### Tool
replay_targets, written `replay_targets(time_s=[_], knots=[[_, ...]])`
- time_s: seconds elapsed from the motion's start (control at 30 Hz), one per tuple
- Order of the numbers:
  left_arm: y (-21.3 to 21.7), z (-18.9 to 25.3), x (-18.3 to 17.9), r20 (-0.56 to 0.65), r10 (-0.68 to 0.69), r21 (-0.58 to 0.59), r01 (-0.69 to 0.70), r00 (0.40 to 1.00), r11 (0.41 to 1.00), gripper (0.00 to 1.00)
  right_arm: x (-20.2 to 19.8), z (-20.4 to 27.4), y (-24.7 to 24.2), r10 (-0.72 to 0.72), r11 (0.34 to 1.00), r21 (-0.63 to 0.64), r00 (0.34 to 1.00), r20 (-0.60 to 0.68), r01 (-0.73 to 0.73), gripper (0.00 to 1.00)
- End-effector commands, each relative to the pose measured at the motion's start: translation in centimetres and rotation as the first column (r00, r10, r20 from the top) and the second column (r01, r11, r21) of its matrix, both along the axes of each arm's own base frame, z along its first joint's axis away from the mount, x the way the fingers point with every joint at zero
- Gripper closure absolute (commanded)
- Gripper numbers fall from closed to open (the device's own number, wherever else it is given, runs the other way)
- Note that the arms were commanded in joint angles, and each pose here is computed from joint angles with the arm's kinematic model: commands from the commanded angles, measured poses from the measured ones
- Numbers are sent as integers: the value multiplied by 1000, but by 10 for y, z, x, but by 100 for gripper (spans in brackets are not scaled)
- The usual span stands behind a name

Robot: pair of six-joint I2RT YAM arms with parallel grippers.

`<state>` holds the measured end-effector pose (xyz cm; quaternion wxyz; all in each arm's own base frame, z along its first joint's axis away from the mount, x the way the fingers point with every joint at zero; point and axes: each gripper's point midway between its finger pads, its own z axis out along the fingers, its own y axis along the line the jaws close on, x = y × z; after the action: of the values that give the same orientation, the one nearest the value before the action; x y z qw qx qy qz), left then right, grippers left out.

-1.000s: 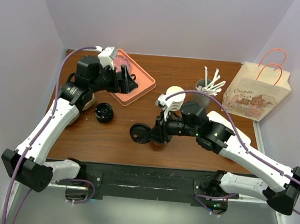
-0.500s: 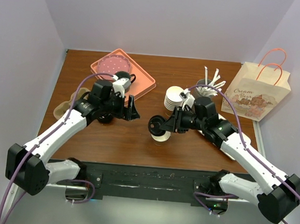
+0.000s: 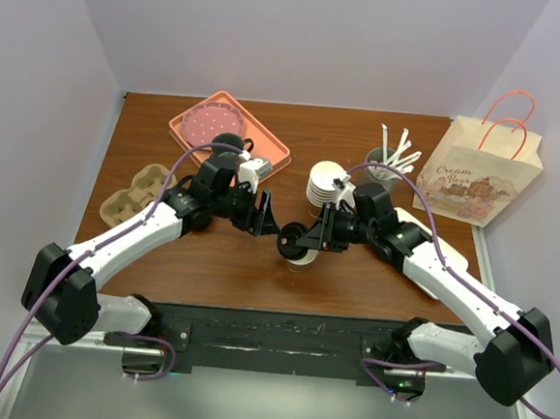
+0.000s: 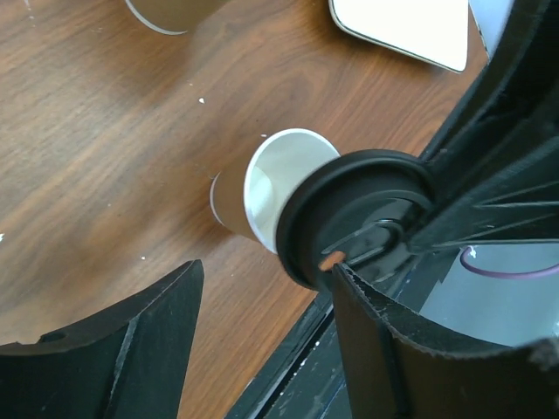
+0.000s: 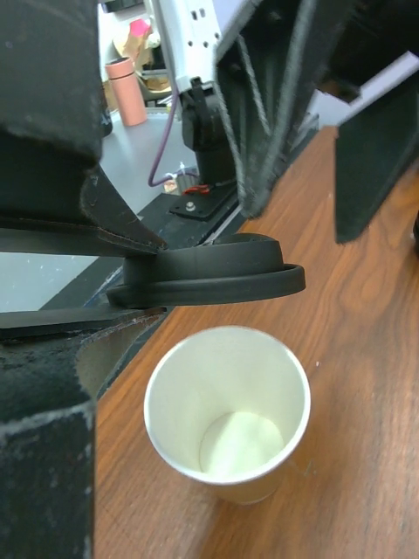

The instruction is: Pack the takeout coffee

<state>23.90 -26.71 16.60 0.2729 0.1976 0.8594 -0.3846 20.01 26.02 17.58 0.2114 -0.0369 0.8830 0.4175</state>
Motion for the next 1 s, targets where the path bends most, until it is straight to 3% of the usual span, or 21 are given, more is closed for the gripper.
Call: replay_targets(time_s=[0.0, 0.8, 0.97], knots=[[-11, 14, 3, 32, -17, -58, 19, 999, 998, 36, 10, -2, 4, -18, 1000, 16, 1000, 10, 18, 93], [-25, -20, -13, -55, -66, 20, 67, 996, 998, 43, 14, -7, 4, -32, 998, 47, 999, 3, 32, 91], [-33, -23, -12, -70, -72, 27, 74, 995, 997, 49, 11, -9, 2, -35, 998, 45, 999, -2, 35, 89]])
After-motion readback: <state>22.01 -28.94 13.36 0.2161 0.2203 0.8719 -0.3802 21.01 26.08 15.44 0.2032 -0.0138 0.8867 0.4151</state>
